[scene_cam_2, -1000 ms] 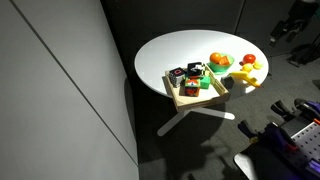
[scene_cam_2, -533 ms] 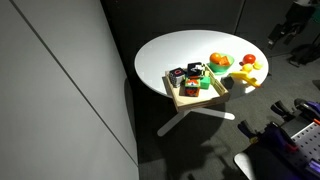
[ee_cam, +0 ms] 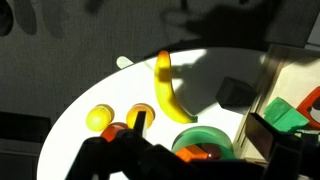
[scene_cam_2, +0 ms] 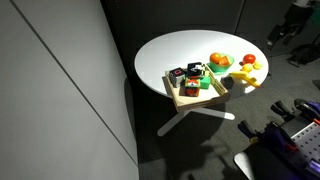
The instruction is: Pick up the banana, then drop it on the tray
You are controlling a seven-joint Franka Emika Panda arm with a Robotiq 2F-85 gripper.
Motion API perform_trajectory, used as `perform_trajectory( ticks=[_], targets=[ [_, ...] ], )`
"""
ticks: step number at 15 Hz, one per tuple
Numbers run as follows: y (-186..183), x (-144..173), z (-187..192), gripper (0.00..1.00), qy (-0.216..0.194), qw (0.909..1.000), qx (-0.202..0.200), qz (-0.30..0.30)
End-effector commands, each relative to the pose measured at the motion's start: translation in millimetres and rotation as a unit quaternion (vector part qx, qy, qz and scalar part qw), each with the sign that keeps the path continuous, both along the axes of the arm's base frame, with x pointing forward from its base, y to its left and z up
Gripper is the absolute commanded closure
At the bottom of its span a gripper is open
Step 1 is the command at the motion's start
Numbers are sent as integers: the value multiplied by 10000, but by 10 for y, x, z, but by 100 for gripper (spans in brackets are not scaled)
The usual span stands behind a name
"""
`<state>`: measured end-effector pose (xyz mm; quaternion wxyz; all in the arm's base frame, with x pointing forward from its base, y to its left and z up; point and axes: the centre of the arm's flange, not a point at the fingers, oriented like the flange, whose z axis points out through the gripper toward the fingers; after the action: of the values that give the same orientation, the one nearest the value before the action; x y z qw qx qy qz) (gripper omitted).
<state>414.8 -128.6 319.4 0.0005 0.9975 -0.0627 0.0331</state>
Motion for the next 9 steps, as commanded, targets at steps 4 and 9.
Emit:
perform_trajectory(
  ticks=[4, 9],
  targets=[
    [98, 147, -362, 0, -46, 9999, -145, 2],
    [149, 236, -638, 0, -78, 9997, -187, 126]
  ],
)
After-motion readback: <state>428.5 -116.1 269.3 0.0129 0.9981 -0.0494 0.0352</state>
